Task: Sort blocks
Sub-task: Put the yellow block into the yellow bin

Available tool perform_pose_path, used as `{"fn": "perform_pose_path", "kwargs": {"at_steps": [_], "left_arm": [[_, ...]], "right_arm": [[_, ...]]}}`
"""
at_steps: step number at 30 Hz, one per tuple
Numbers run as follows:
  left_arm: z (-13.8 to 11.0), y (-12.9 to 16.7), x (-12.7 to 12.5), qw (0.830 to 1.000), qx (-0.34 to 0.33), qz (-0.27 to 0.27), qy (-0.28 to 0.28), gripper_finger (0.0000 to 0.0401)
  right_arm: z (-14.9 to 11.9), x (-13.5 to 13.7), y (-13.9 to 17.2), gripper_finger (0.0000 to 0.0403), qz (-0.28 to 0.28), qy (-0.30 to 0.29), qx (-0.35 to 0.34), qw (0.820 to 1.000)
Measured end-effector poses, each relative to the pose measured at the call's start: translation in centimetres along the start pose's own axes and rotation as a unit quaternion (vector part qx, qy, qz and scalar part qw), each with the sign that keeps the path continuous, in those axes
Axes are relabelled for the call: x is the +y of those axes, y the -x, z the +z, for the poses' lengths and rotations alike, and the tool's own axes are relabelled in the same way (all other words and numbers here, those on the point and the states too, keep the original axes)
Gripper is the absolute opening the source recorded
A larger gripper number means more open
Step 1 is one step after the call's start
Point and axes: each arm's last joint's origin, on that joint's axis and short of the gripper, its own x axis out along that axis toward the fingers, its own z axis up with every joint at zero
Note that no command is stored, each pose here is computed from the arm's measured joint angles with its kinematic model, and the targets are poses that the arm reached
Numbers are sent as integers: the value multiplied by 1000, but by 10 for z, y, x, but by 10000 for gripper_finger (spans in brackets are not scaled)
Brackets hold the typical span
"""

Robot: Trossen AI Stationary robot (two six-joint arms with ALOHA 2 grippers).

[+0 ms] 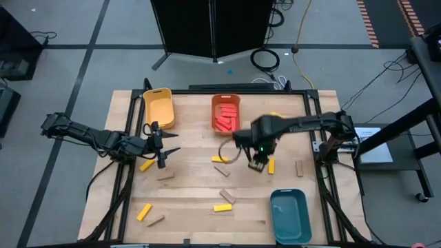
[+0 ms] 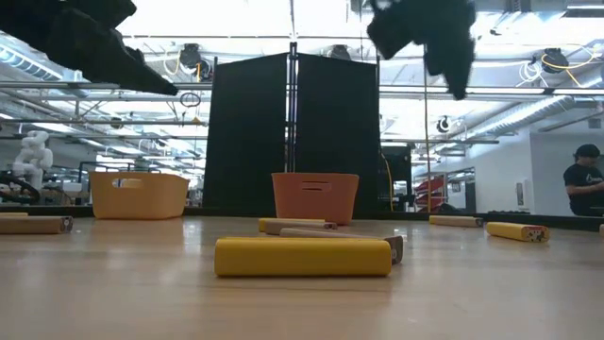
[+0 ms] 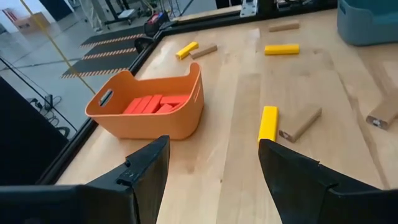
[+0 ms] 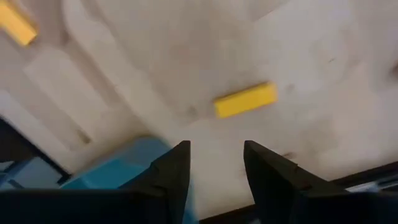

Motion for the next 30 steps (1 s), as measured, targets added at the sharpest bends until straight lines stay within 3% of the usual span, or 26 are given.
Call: {"fn": "perform_pose_path", "kwargs": {"at_steps": [6, 9, 13, 18, 25, 30], "left_arm": [[-2, 0, -1, 1000, 11, -22, 7, 244], [-2, 0, -2, 999, 10, -36, 18, 244], [0, 0, -3, 999, 1, -43, 25, 244], [6, 0, -2, 998, -31, -43, 27, 244], [25, 1, 5, 991, -119, -10, 56, 244], [36, 0, 22, 978, -174, 43, 111, 244]], "right_arm": [[-41, 33, -23, 143, -35, -13, -7, 999], [-71, 41, -31, 143, -31, -23, -54, 998], [-109, 38, -43, 143, 16, -47, -156, 987], [-146, 8, -69, 143, 53, -35, -246, 967], [-172, -65, -108, 143, 5, -43, -242, 969], [-180, -96, -118, 143, 0, -5, -280, 960]]}}
